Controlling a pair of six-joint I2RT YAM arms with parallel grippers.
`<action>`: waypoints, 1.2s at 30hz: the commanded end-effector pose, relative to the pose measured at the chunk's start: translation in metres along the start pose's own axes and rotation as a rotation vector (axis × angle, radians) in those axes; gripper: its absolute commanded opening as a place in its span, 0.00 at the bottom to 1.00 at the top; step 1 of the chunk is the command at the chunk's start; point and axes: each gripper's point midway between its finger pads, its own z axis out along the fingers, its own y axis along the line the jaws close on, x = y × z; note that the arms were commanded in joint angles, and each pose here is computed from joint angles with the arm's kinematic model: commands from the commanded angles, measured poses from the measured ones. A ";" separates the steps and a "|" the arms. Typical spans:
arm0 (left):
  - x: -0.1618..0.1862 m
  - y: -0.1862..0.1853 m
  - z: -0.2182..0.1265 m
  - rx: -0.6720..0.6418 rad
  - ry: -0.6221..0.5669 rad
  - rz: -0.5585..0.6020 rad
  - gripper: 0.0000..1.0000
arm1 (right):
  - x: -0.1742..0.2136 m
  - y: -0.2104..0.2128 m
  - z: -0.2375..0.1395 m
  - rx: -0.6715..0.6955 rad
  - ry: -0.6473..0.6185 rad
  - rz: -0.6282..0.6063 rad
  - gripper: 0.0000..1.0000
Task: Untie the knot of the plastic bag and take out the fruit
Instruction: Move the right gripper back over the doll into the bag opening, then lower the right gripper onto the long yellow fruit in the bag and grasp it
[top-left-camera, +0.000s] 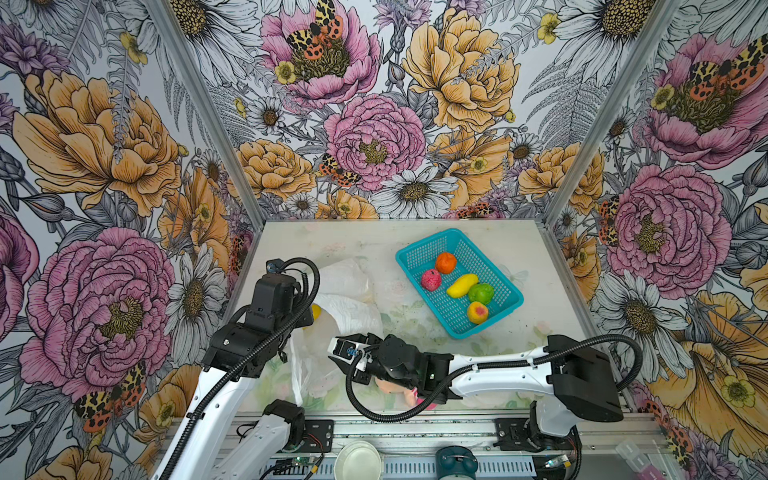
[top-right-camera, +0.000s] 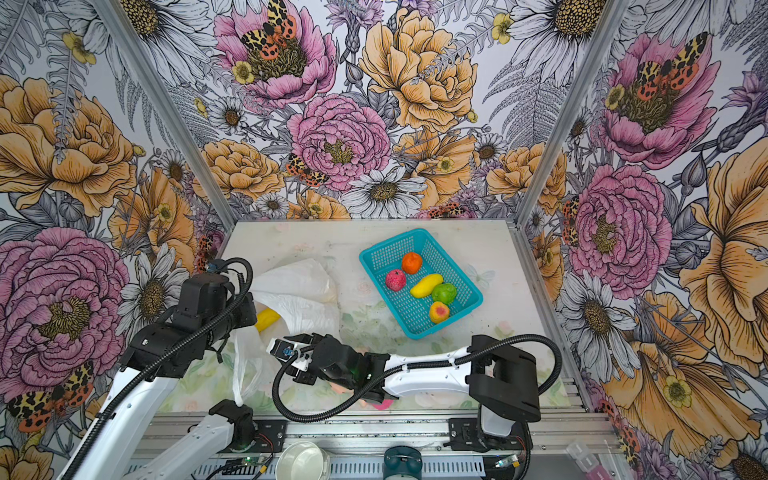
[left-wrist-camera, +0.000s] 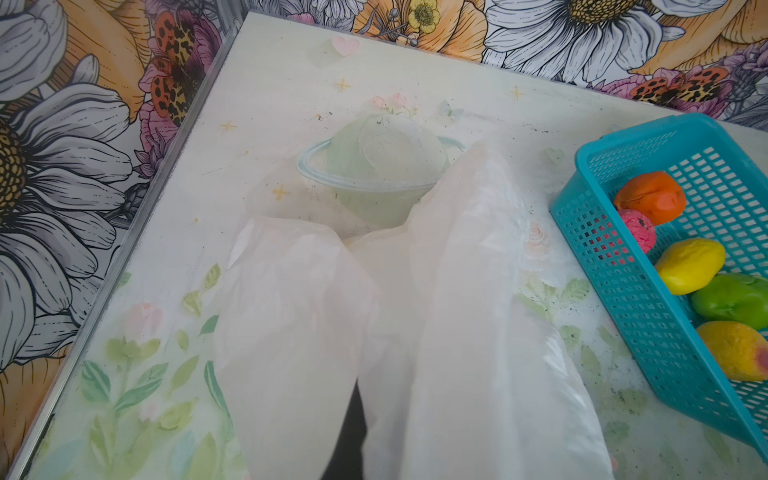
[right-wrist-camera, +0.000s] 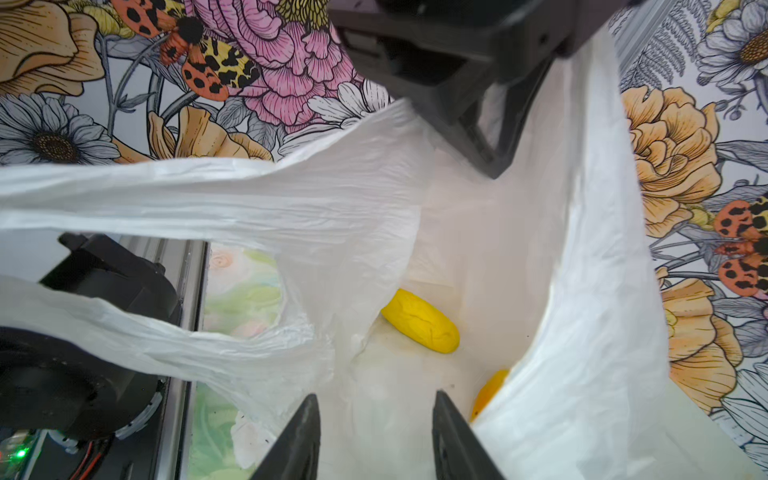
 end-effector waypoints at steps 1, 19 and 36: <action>-0.004 0.000 -0.004 -0.002 -0.038 -0.017 0.00 | -0.004 -0.011 0.017 0.062 -0.031 -0.010 0.45; -0.004 0.000 -0.004 -0.002 -0.039 -0.016 0.00 | 0.055 -0.006 0.106 0.066 0.104 0.101 0.50; -0.004 0.000 -0.007 0.009 -0.050 -0.019 0.00 | 0.113 -0.046 0.165 0.259 0.162 0.310 0.81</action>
